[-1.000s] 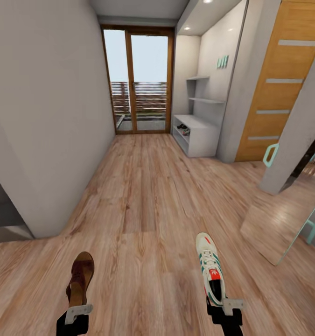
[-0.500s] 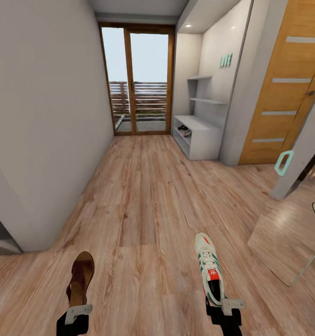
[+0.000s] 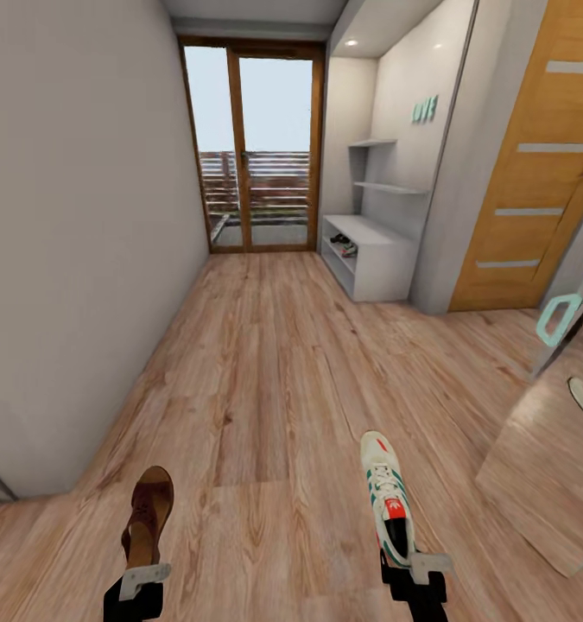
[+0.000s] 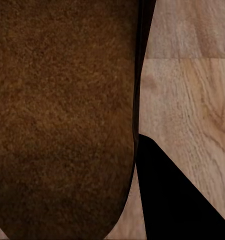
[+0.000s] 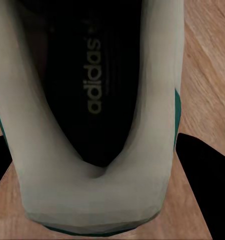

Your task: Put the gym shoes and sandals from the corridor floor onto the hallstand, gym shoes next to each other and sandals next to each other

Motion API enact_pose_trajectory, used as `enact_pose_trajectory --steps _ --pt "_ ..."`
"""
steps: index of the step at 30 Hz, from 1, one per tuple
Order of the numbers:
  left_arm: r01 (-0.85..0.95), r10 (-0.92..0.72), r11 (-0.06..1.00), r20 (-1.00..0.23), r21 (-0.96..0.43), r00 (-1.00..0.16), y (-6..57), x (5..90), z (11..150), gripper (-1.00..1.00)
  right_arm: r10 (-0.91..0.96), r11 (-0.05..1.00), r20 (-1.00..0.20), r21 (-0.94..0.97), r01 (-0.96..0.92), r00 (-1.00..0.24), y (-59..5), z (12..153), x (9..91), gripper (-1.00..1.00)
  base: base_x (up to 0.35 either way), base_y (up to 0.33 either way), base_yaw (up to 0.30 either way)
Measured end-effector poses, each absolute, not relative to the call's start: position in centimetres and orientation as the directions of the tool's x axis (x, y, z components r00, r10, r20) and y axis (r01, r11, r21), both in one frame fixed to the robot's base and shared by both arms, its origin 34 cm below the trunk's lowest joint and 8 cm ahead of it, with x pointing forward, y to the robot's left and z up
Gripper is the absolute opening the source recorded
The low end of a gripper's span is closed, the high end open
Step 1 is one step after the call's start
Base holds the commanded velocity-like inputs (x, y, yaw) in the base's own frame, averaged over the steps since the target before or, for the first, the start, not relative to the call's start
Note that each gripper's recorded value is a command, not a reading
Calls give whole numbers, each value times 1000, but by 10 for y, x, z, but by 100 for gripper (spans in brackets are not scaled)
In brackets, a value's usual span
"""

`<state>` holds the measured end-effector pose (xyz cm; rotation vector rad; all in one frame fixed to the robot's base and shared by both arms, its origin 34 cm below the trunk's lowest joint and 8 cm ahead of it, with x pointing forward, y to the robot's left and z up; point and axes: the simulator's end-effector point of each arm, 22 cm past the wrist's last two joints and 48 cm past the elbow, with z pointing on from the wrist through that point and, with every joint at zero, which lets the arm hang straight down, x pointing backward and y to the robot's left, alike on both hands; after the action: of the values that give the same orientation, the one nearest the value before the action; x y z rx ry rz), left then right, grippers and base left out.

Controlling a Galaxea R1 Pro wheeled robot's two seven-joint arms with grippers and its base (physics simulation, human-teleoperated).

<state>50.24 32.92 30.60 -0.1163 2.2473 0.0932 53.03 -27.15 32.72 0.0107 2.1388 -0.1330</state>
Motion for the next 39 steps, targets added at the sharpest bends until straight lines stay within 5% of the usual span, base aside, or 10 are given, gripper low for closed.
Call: enact_pose_trajectory --steps 39 --pt "-118 -53 993 -780 27 -624 330 503 307 -100 -50 994 -839 -96 57 -542 -273 327 530 -100 339 0 34"
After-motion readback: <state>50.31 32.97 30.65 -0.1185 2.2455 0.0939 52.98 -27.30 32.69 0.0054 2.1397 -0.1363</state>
